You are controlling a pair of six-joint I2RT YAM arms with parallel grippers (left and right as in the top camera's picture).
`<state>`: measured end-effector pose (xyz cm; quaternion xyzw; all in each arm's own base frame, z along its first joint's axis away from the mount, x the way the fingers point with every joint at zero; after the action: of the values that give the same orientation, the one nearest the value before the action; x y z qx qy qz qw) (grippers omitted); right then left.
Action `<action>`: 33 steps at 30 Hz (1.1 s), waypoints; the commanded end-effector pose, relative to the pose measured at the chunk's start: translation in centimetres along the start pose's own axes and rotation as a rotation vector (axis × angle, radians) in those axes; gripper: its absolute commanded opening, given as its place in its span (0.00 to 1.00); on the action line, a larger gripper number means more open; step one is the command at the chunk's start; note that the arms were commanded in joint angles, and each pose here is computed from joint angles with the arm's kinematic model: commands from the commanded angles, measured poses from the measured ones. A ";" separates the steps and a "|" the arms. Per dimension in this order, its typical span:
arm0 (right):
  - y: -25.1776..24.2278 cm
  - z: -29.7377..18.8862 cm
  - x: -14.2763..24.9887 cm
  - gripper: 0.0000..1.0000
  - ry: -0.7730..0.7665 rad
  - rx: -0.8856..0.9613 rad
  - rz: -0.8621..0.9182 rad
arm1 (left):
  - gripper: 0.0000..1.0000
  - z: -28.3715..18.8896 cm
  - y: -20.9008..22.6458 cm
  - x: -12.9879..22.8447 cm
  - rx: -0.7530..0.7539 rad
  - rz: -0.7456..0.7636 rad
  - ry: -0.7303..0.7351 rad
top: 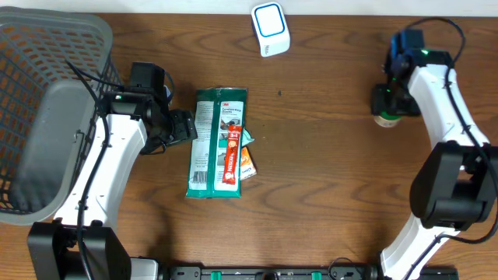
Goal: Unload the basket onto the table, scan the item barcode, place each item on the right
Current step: 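Move the jar back right and set it down on the table, then release the jar and move the right gripper to the red Nescafe stick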
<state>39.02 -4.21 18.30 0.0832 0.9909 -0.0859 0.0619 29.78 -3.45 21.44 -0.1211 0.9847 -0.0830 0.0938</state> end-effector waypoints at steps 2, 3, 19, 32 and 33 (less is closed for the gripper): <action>-2.4 2.2 0.4 0.22 0.015 -0.067 0.078 | 0.86 0.2 0.0 0.0 -0.007 -0.003 0.009; -2.7 2.5 0.5 0.40 0.019 -0.083 0.090 | 0.86 0.2 0.0 0.0 -0.007 -0.003 0.009; -4.5 -4.5 -0.9 0.99 0.002 -0.231 0.129 | 0.86 0.2 0.0 0.0 -0.006 -0.003 0.009; 15.1 -11.3 1.9 0.99 0.045 -0.853 -0.243 | 0.86 0.2 0.0 0.0 -0.007 -0.003 0.009; 17.6 -11.5 3.1 0.99 0.055 -0.862 -0.310 | 0.86 0.2 0.0 0.0 -0.007 -0.003 0.009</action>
<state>39.58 10.46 26.77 -0.0612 0.9492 0.2967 0.0852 29.78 -3.45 21.44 -0.1211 0.9847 -0.0830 0.0938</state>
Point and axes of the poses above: each gripper's point midway between its finger pads, its own z axis out along the fingers, its own y axis along the line the jaws close on, x = y × z, the point moved 10 cm from there along -z, back along the fingers, and after that the axes turned 1 degree about z, right-handed, at the moved point
